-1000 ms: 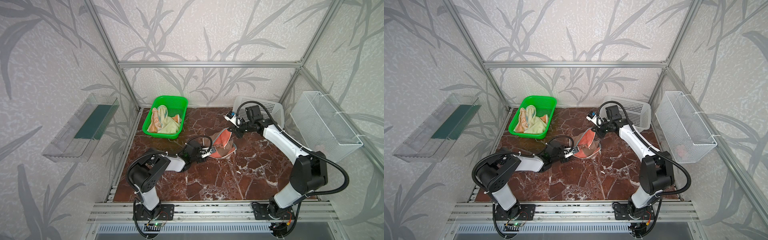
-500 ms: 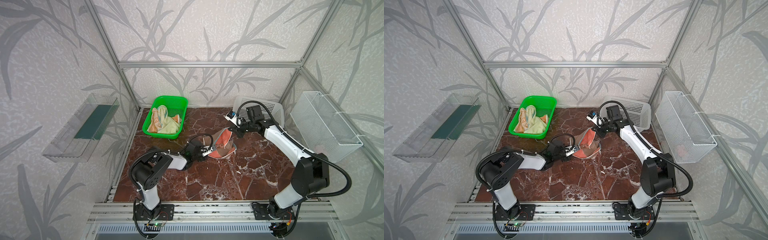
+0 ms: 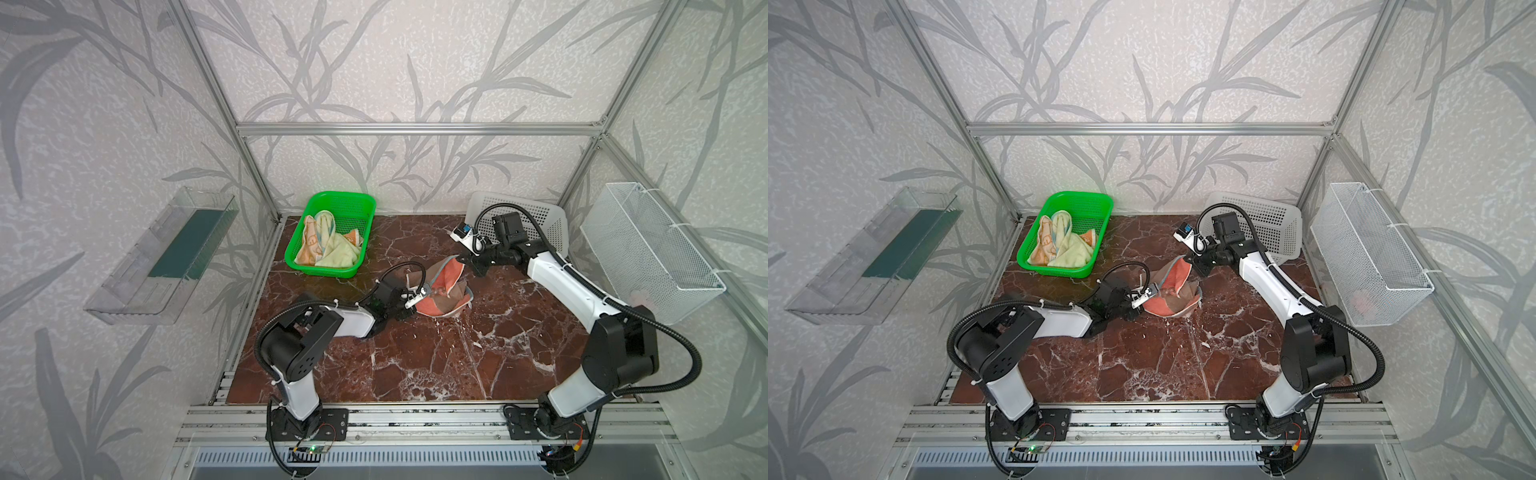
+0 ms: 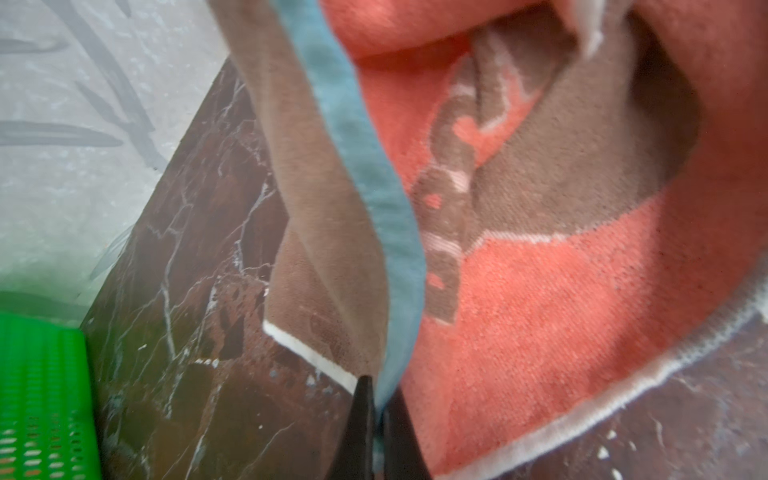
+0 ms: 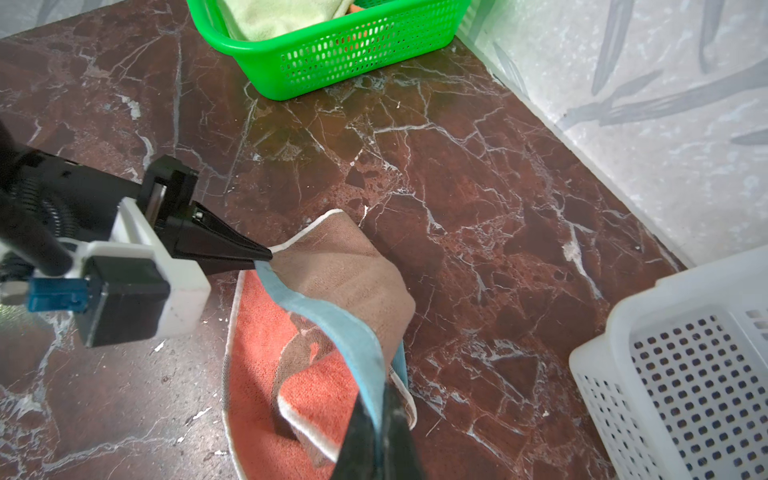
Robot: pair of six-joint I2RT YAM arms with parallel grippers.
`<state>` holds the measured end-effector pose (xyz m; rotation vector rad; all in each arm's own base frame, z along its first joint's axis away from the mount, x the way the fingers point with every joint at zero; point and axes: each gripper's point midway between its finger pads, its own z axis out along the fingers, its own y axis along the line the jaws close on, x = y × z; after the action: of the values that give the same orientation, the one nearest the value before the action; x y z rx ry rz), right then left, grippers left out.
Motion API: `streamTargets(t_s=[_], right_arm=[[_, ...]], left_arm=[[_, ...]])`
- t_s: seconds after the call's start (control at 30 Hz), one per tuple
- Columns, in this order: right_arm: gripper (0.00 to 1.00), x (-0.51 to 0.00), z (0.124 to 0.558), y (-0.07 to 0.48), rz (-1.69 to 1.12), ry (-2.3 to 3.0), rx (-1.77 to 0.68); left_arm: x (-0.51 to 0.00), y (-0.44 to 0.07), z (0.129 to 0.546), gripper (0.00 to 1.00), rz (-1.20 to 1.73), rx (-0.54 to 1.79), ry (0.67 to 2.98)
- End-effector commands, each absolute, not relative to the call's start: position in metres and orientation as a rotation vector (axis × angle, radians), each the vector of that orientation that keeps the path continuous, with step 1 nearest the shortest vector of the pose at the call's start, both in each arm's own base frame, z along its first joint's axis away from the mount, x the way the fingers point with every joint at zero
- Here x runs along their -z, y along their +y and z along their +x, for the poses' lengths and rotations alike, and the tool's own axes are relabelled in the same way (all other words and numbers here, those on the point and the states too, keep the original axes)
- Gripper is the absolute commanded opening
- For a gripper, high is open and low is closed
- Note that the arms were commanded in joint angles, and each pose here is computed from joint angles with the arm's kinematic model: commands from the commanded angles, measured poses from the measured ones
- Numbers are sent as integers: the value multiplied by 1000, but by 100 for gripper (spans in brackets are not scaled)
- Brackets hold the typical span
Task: Fold and stack the towels
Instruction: 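Lift the towel by its edge with both grippers, spreading it apart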
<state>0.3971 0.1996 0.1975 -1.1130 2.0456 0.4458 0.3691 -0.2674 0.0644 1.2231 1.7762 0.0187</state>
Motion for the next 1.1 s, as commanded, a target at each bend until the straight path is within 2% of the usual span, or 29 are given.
streamTargets(t_s=[0.0, 0.07, 0.2, 0.5, 0.7, 0.87, 1.07], right_arm=[[0, -207, 411, 193, -1000, 2059, -418], [0, -209, 417, 191, -931, 2095, -419], [0, -219, 425, 192, -842, 2124, -459], [0, -259, 428, 185, -741, 2106, -485], [0, -321, 434, 171, -620, 2007, -542], [0, -392, 407, 178, -669, 1838, -605], [0, -445, 349, 180, -741, 1651, -653]], left_arm=[[-128, -250, 402, 0, 926, -130, 1795], [-153, -233, 417, 0, 769, -210, 1854], [-186, -219, 423, 0, 697, -277, 1978], [-266, -174, 420, 0, 382, -132, 2049], [-320, -164, 414, 0, 356, -99, 2041], [-367, -165, 402, 0, 340, -21, 1985], [-412, -169, 358, 0, 361, 180, 1887]])
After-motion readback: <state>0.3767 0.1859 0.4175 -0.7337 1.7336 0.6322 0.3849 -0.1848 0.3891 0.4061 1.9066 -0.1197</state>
